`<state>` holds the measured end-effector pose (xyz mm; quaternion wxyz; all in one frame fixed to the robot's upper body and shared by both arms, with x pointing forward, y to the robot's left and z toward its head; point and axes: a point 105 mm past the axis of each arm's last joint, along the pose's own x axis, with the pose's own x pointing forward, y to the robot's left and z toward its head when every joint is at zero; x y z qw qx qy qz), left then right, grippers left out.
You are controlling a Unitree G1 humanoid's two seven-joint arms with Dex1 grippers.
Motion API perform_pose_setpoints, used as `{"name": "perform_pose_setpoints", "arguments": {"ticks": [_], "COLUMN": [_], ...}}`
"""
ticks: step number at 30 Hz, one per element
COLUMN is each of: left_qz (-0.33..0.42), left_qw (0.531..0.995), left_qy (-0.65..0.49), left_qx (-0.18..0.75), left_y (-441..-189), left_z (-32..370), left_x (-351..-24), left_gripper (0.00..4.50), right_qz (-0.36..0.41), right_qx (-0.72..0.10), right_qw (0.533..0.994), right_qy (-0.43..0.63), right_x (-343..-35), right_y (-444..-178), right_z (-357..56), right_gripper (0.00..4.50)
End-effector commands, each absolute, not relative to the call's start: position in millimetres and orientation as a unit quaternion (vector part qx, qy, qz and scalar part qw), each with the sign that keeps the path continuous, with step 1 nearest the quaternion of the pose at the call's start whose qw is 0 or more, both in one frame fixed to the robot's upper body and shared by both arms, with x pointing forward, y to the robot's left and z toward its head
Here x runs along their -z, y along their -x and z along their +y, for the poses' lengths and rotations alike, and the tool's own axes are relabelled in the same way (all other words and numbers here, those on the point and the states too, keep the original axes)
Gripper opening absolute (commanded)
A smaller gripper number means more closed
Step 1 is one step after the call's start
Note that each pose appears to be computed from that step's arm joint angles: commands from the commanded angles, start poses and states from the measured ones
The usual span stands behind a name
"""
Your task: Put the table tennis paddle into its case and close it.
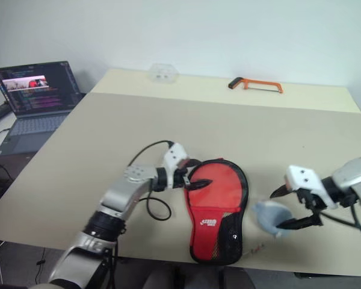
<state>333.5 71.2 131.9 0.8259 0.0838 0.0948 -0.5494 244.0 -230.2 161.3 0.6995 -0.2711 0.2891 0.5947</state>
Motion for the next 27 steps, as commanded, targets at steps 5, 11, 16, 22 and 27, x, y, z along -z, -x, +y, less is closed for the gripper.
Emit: {"name": "perform_pose_setpoints", "arguments": {"ticks": [5,11,16,22,27], "left_qz": [0.025,0.058,0.059,0.099,0.103], "left_qw": [0.778,0.802,0.835,0.851,0.857], "left_qy": [-0.104,-0.154,-0.160,-0.176,-0.174], "left_qx": [0.619,0.574,0.523,0.484,0.474], "left_y": [-283,-263,-252,-243,-241], "left_z": [133,193,234,265,267], "left_x": [-228,-251,-279,-282,-279], "left_gripper": [4.50,4.50,4.50,4.50,4.50], "right_qz": [0.227,0.173,0.156,0.190,0.197], "right_qx": [-0.585,-0.574,-0.559,-0.552,-0.560], "right_qw": [0.744,0.785,0.804,0.805,0.797], "right_qy": [0.230,0.154,0.127,0.109,0.108], "right_x": [-204,-222,-240,-239,-234], "right_y": [-240,-240,-235,-225,-227], "right_z": [-243,-244,-252,-265,-258], "right_gripper": [4.48,4.48,4.48,4.48,4.48]}}
